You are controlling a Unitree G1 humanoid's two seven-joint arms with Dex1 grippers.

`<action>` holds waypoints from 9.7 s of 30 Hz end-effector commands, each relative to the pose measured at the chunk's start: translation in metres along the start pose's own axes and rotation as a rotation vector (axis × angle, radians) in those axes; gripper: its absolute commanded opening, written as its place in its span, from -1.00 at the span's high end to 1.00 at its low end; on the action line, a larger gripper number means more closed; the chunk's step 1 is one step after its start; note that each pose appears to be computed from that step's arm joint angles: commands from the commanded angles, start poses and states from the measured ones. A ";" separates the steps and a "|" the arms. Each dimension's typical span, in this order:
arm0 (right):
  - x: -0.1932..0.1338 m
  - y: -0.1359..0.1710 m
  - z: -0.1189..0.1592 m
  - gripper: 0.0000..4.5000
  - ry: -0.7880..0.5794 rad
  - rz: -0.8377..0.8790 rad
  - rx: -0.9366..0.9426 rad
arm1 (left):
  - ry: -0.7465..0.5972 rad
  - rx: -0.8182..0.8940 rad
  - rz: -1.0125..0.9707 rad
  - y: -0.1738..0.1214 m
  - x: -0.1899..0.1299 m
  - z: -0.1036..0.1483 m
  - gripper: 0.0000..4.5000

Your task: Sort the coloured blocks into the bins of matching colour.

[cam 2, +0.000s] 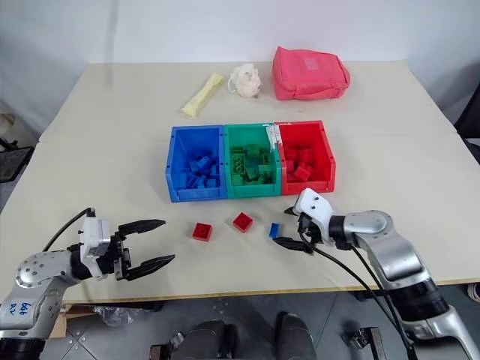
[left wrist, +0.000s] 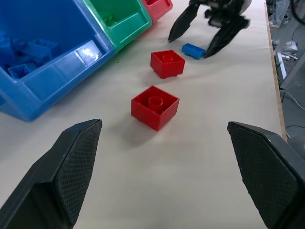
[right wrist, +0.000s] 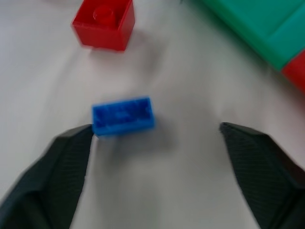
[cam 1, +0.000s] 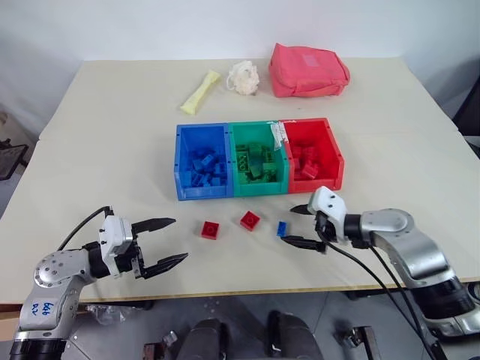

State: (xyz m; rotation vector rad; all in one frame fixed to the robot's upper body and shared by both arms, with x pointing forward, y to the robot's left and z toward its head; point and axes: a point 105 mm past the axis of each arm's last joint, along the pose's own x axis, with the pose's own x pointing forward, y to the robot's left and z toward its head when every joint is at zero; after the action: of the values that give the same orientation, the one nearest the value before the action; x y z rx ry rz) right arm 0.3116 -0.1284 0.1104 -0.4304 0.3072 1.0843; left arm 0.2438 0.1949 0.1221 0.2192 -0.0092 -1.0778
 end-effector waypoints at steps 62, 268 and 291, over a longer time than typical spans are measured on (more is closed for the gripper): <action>-0.039 -0.009 0.052 -0.99 -0.138 0.170 -0.248 | -0.042 0.037 0.050 -0.017 0.026 0.018 -1.00; -0.157 0.012 0.021 -1.00 -0.393 -0.408 0.004 | -0.254 0.204 -0.177 -0.008 0.321 0.146 -0.52; -0.157 -0.009 0.004 -1.00 -0.253 -0.270 0.009 | -0.184 0.201 -0.274 0.019 0.161 0.098 -0.99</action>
State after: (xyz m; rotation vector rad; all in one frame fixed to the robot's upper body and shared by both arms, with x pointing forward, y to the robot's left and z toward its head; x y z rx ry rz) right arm 0.2529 -0.2552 0.1801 -0.2808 0.0401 0.8343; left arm 0.3417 0.0518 0.1824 0.3068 -0.1669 -1.3123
